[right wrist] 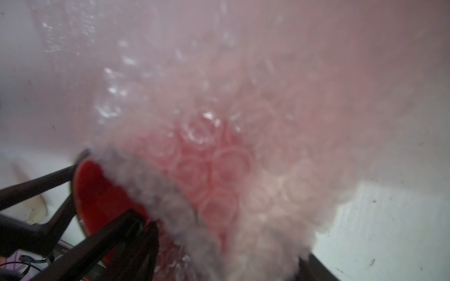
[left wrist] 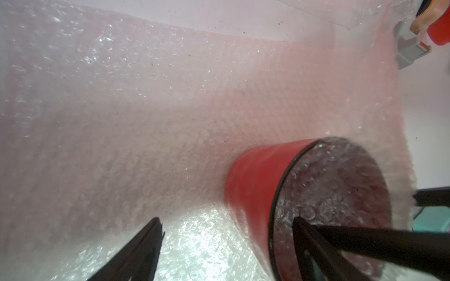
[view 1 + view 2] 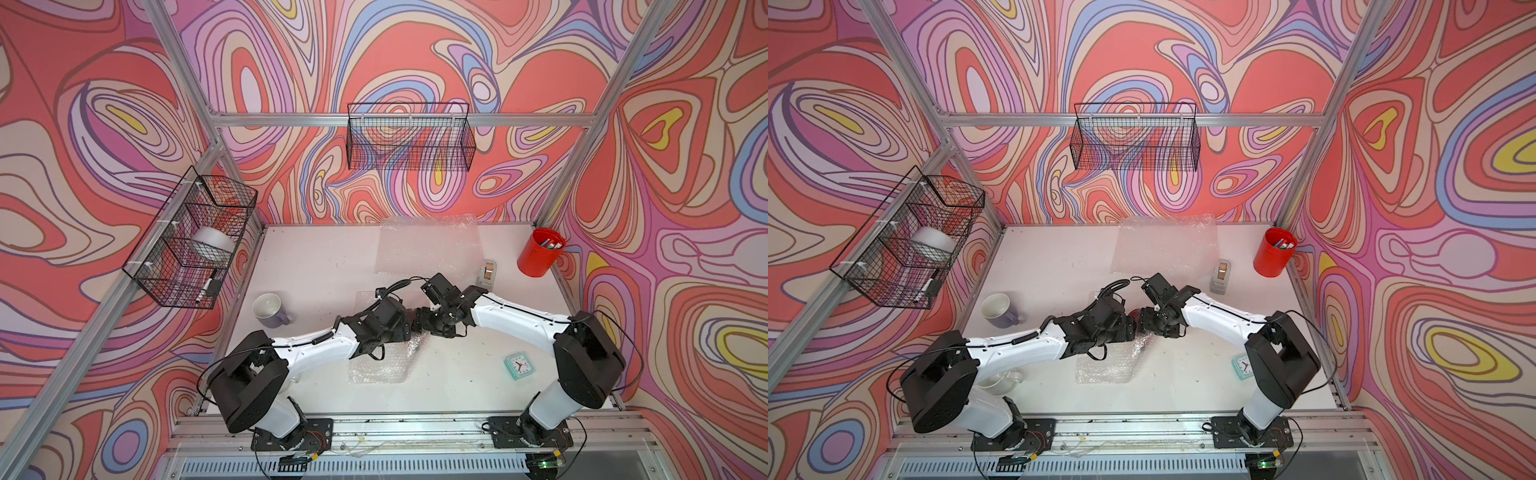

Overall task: Wrap mugs in bubble wrap
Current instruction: Wrap the mug in bubble wrap.

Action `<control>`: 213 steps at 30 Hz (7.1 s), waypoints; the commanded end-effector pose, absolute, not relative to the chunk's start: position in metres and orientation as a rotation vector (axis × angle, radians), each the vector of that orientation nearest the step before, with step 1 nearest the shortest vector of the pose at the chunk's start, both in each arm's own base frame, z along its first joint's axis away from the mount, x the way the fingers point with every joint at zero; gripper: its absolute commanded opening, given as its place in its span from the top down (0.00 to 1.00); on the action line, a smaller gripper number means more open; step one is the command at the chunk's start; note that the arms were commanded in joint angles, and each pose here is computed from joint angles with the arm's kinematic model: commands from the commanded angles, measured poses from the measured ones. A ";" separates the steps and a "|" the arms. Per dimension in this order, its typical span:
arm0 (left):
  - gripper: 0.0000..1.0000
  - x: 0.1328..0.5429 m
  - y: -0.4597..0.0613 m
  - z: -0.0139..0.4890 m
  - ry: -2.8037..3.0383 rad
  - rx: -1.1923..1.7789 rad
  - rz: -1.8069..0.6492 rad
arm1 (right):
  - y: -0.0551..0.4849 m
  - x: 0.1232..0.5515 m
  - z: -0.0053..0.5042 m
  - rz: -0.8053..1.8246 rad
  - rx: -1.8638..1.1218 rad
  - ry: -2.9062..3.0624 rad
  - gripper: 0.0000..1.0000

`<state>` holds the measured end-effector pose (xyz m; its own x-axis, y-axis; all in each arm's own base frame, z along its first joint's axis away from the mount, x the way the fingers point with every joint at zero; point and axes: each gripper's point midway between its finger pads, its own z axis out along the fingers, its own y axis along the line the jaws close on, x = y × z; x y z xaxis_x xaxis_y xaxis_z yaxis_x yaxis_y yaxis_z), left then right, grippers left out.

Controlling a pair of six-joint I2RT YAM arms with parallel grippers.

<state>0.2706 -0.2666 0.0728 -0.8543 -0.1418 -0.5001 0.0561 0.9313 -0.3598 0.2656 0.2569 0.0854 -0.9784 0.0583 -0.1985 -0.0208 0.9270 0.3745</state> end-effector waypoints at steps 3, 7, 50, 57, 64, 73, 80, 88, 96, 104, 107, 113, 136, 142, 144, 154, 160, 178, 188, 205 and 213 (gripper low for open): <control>0.16 0.275 -0.269 0.065 2.581 -0.088 -0.479 | 0.246 0.278 0.121 0.515 -0.032 2.735 0.22; 0.16 0.276 -0.271 0.065 2.583 -0.082 -0.478 | 0.229 0.279 0.112 0.358 -0.018 2.779 0.23; 0.10 0.276 -0.283 0.057 2.594 -0.090 -0.559 | 0.180 0.358 0.141 0.476 -0.012 2.657 0.11; 0.10 0.277 -0.284 0.059 2.598 -0.090 -0.554 | 0.172 0.405 0.121 0.329 -0.005 2.741 0.05; 0.10 0.279 -0.287 0.060 2.605 -0.082 -0.549 | 0.170 0.435 0.092 0.153 -0.025 2.860 0.06; 0.11 0.279 -0.286 0.059 2.610 -0.085 -0.538 | 0.162 0.446 0.078 0.032 0.004 2.895 0.08; 0.11 0.277 -0.285 0.057 2.617 -0.089 -0.538 | 0.159 0.455 0.071 -0.002 0.060 2.885 0.28; 0.11 0.275 -0.282 0.055 2.624 -0.094 -0.526 | 0.155 0.459 0.056 -0.058 0.062 2.917 0.43; 0.11 0.273 -0.277 0.048 2.656 -0.118 -0.477 | 0.157 0.463 0.068 -0.035 0.073 2.878 0.72; 0.11 0.275 -0.276 0.042 2.686 -0.149 -0.443 | 0.160 0.458 0.101 0.057 0.067 2.799 0.90; 0.12 0.276 -0.277 0.041 2.693 -0.161 -0.442 | 0.165 0.453 0.119 0.134 0.059 2.753 0.95; 0.12 0.279 -0.277 0.039 2.706 -0.179 -0.441 | 0.182 0.436 0.155 0.358 0.028 2.665 1.00; 0.21 0.287 -0.278 0.037 2.714 -0.222 -0.466 | 0.265 0.318 0.179 1.160 -0.129 2.619 1.00; 0.32 0.285 -0.274 0.041 2.691 -0.256 -0.488 | 0.278 0.291 0.142 1.107 -0.159 2.724 1.00; 0.35 0.285 -0.273 0.043 2.682 -0.261 -0.496 | 0.282 0.284 0.130 1.085 -0.169 2.753 1.00; 0.54 0.282 -0.259 0.059 2.604 -0.327 -0.529 | 0.281 0.267 0.079 0.899 -0.183 2.864 1.00; 0.54 0.283 -0.251 0.083 2.508 -0.322 -0.579 | 0.283 0.263 0.057 0.814 -0.274 2.890 1.00; 0.29 0.294 -0.268 0.088 2.448 -0.278 -0.707 | 0.294 0.256 0.052 0.794 -0.398 2.881 1.00; 0.27 0.300 -0.272 0.092 2.407 -0.290 -0.780 | 0.303 0.255 0.067 0.846 -0.471 2.835 1.00; 0.26 0.291 -0.262 0.059 2.463 -0.332 -0.779 | 0.316 0.259 0.103 0.917 -0.583 2.710 0.90; 0.26 0.283 -0.255 0.048 2.487 -0.350 -0.763 | 0.321 0.255 0.132 0.981 -0.645 2.621 0.77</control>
<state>0.2869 -0.2601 0.0577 -0.8322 -0.3705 -0.4126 -0.0631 0.8025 -0.5934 0.2539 0.3060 0.0979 -0.9056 -0.2974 -0.3023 -0.4183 0.7436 0.5216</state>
